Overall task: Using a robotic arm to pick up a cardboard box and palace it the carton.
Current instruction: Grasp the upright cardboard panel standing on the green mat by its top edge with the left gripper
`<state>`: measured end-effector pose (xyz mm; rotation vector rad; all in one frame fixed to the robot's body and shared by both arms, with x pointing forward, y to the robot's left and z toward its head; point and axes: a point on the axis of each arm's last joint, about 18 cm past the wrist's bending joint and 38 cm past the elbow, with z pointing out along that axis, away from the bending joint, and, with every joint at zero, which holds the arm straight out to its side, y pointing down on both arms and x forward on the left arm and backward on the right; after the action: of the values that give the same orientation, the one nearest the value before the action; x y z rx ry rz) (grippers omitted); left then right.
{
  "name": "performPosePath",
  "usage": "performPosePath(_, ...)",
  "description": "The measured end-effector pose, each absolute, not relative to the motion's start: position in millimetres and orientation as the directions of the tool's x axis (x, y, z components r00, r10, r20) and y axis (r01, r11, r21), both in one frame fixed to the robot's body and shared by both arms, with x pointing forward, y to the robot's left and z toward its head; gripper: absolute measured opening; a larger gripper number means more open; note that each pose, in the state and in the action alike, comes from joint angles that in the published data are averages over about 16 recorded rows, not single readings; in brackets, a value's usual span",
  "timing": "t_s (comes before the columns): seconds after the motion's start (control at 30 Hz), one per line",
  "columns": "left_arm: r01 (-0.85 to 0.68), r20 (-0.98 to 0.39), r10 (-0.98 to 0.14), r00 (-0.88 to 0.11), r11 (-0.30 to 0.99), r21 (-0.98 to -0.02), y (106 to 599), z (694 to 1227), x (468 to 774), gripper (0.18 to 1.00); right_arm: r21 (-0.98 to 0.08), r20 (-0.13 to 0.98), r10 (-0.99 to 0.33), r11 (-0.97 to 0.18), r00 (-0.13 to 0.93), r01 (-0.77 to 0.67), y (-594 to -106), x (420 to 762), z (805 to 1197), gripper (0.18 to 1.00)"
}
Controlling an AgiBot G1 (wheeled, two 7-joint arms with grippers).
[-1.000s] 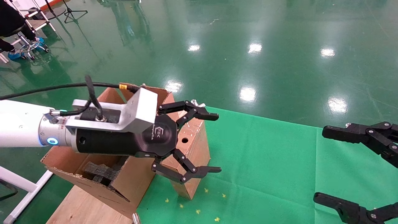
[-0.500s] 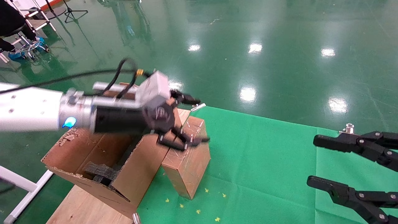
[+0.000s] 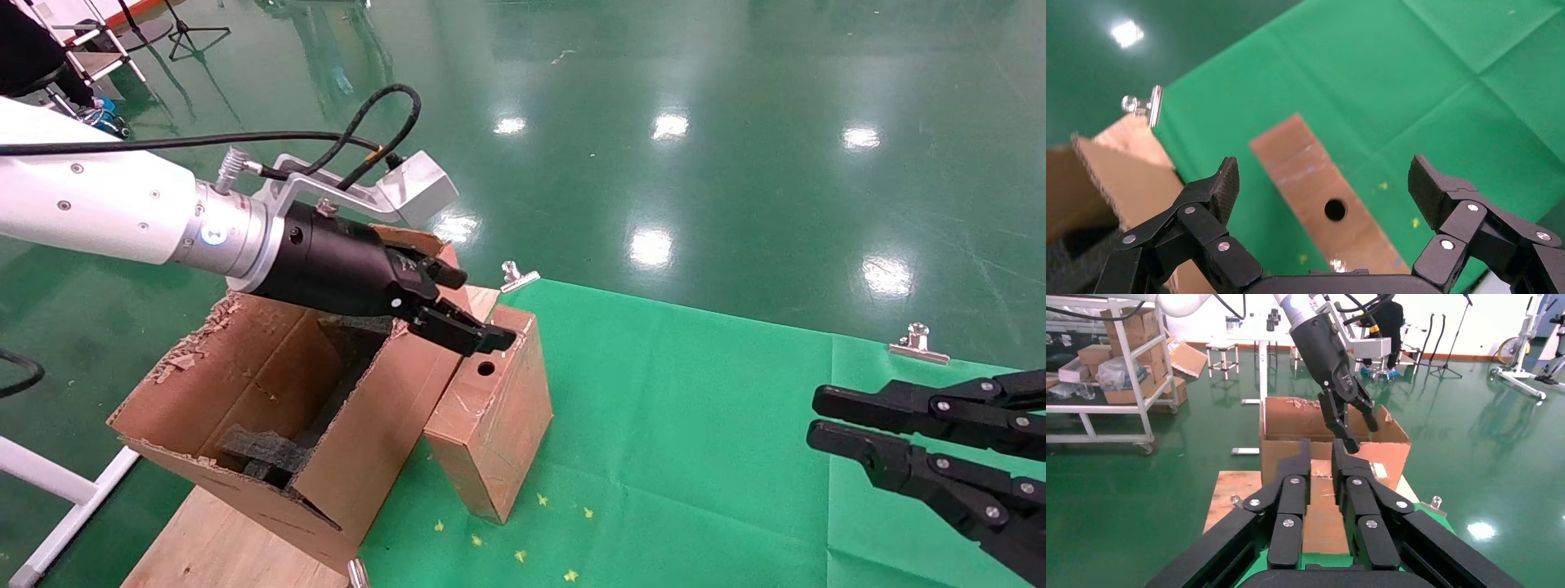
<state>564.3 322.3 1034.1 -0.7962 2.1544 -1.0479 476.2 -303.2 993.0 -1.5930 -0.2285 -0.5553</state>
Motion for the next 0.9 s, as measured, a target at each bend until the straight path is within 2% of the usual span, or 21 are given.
performPosePath(0.13,-0.317,-0.217,-0.762,-0.610,0.486,-0.815,322.3,1027.6,566.9,1.001,-0.878,0.478,-0.181,-0.111,0.859,0.465,-303.2,476.2,993.0,0.272)
performPosePath(0.33,-0.389,-0.162,-0.793,-0.588,0.453,-0.803,319.1,1011.8,572.9,1.001,-0.878,0.478,-0.181,-0.111,0.859,0.465,-303.2,476.2,993.0,0.220)
performPosePath(0.6,-0.433,-0.141,-0.810,-0.569,0.441,-0.786,312.4,992.7,583.5,1.001,-0.878,0.478,-0.181,-0.111,0.859,0.465,-303.2,476.2,993.0,0.194)
performPosePath(0.9,-0.430,-0.178,-0.815,-0.551,0.460,-0.777,305.1,982.6,596.9,1.001,-0.878,0.478,-0.181,-0.111,0.859,0.465,-303.2,476.2,993.0,0.191)
